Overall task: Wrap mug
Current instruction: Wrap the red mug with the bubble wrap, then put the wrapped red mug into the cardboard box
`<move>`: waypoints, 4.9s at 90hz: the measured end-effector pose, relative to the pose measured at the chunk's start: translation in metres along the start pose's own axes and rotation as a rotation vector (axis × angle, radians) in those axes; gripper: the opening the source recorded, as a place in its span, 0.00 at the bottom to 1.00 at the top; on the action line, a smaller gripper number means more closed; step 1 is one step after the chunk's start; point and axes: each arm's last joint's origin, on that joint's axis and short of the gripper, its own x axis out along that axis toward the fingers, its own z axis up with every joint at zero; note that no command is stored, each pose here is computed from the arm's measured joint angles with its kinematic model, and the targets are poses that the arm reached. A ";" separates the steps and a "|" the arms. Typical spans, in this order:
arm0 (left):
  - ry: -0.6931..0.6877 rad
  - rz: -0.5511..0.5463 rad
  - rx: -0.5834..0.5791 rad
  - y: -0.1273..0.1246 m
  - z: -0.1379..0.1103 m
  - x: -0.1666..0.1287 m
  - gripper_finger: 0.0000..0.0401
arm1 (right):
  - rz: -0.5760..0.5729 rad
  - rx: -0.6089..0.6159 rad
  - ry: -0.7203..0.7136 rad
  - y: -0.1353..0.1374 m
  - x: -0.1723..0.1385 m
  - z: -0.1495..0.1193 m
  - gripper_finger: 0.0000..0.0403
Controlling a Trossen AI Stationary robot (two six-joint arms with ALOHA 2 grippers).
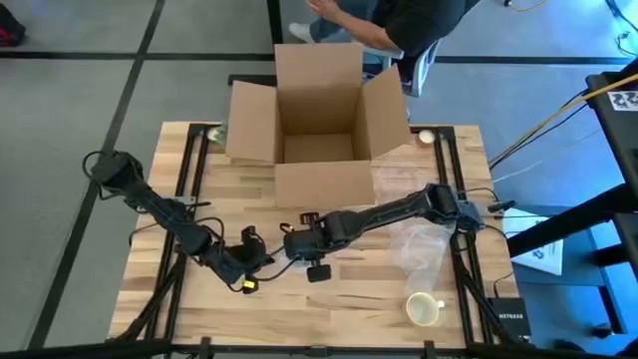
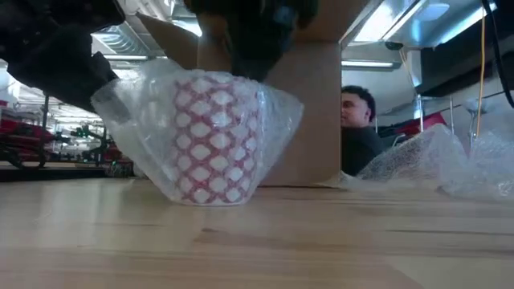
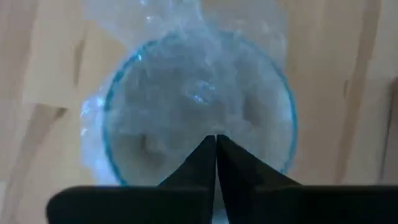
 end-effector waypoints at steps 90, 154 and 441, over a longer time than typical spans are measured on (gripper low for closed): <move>-0.010 0.000 0.008 -0.002 -0.001 0.002 0.00 | 0.014 0.074 -0.050 -0.006 -0.052 0.030 0.00; -0.011 0.000 0.017 -0.001 0.000 0.002 0.00 | 0.032 0.117 -0.044 -0.004 0.000 0.017 0.00; -0.007 -0.014 0.048 -0.005 -0.003 -0.001 0.00 | -0.469 0.321 -0.552 -0.154 -0.216 0.015 0.06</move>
